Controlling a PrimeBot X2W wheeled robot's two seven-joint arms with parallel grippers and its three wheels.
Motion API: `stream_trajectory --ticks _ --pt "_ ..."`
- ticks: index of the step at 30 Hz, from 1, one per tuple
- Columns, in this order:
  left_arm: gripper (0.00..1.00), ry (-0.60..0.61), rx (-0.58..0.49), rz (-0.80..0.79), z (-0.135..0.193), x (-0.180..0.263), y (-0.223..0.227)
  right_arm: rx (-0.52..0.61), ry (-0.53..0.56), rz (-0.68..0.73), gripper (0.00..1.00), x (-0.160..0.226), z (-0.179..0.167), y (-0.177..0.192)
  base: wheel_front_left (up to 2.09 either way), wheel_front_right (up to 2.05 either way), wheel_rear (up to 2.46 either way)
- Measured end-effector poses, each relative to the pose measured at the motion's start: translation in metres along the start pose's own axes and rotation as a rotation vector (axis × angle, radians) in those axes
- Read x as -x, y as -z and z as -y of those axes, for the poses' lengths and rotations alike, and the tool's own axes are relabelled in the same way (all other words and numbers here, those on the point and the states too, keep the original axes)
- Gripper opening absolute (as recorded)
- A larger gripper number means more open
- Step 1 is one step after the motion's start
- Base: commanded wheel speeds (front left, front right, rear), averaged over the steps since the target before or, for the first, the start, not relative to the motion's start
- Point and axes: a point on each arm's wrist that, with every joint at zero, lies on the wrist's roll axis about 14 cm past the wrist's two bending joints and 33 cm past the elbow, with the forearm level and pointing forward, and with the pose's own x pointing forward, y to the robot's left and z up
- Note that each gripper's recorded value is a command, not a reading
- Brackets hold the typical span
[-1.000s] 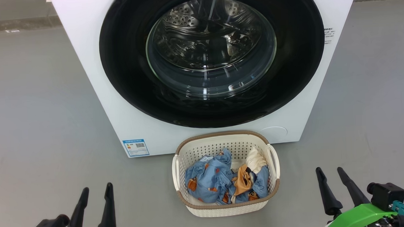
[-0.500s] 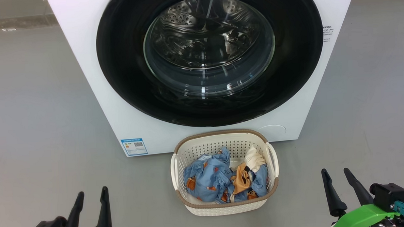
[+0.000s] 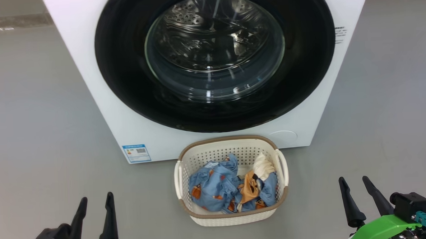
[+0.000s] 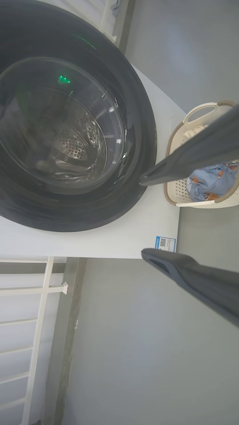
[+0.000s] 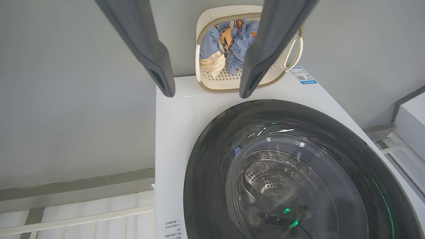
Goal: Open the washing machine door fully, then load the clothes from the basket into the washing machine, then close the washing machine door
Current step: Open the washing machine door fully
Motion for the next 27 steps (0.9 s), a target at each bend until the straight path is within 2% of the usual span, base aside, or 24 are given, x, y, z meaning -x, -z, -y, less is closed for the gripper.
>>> stream_trajectory --ticks 15,19,27 --pt "1.00 0.000 0.003 -0.008 0.0014 -0.0010 0.0033 0.002 0.003 -0.003 1.00 -0.0009 0.0013 0.0011 1.16 1.16 -2.32" --pt "1.00 -0.008 0.038 -0.001 0.0008 -0.0012 0.0021 0.002 0.003 0.001 1.00 -0.0011 0.0013 -0.0002 1.25 1.10 -2.35" --pt "1.00 -0.012 0.048 -0.006 0.0003 -0.0006 0.0041 0.002 0.006 0.006 1.00 -0.0010 0.0024 -0.0018 0.77 0.67 -1.45"
